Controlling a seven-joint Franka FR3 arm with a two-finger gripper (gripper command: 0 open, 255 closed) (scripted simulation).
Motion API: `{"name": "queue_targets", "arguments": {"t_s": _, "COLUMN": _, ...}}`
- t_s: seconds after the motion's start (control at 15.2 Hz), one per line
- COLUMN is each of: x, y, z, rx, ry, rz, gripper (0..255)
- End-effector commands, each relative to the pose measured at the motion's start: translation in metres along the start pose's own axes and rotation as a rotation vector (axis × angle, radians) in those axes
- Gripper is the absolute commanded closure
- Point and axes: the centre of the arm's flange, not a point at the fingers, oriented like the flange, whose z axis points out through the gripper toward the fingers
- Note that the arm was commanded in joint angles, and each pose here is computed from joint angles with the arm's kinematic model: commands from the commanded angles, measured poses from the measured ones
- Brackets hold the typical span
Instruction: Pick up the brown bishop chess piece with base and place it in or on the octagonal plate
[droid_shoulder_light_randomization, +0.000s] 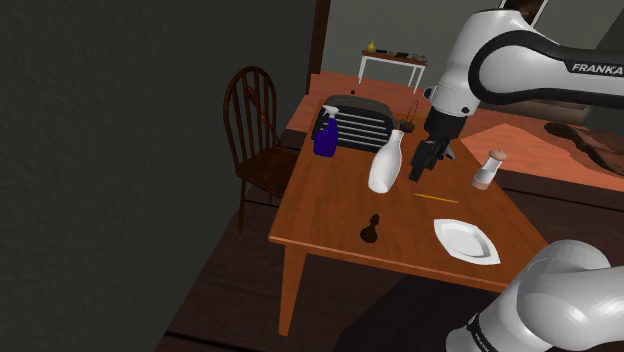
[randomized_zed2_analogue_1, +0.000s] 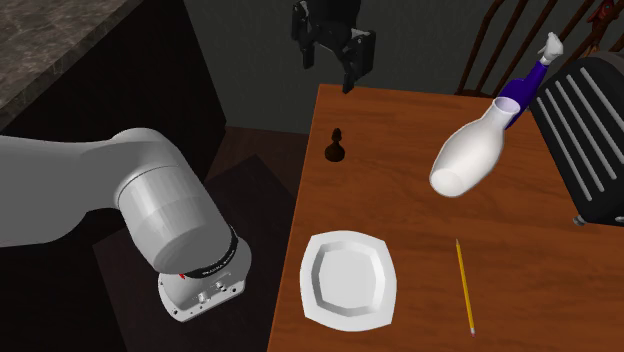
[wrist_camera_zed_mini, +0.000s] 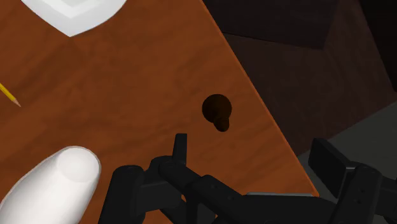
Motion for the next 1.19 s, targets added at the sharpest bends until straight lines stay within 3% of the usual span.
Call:
{"name": "queue_targets", "arguments": {"t_s": 0.0, "x": 0.000, "y": 0.000, "z": 0.000, "rx": 0.000, "ry": 0.000, "rz": 0.000, "gripper": 0}}
{"name": "queue_targets", "arguments": {"t_s": 0.92, "x": 0.043, "y": -0.026, "z": 0.175, "rx": -0.094, "ry": 0.082, "rz": 0.005, "gripper": 0}}
{"name": "queue_targets", "arguments": {"t_s": 1.12, "x": 0.044, "y": -0.025, "z": 0.191, "rx": -0.094, "ry": 0.082, "rz": 0.005, "gripper": 0}}
